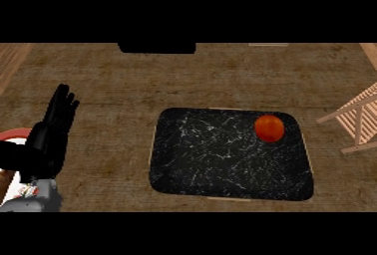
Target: Pick the squash from the tray and place it in the tiered shelf
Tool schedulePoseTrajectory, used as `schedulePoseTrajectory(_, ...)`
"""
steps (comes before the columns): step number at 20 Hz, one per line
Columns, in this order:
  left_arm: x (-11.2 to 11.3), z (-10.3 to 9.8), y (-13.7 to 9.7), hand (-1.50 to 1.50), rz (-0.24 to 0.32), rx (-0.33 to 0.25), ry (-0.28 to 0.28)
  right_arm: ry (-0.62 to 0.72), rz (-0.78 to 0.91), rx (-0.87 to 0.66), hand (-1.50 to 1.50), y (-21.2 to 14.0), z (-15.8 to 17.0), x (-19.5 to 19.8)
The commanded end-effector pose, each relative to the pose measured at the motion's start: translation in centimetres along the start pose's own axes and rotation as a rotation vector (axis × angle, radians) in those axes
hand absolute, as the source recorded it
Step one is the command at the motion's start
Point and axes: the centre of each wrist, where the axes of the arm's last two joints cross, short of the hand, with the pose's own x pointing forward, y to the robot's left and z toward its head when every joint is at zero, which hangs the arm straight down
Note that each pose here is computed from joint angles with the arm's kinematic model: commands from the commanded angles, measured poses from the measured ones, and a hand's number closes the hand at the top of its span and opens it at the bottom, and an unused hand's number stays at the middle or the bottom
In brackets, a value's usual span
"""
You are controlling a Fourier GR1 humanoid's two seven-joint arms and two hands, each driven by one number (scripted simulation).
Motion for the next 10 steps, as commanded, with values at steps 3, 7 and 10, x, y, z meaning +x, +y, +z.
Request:
schedulePoseTrajectory(3, 0.0, -0.6, -0.6, 0.00, 0.016, -0.023, -0.015, -0.061, -0.120, 0.032, 1.50, 0.7, -2.8, -0.3)
schedulePoseTrajectory(7, 0.7, -1.3, -0.8, 0.00, 0.008, -0.018, -0.001, -0.061, -0.172, 0.022, 1.50, 1.5, -4.2, -0.4)
schedulePoseTrajectory(10, 1.1, -1.6, -1.2, 0.00, -0.001, -0.019, -0.010, -0.084, -0.169, 0.021, 1.50, 5.6, -6.0, -1.9)
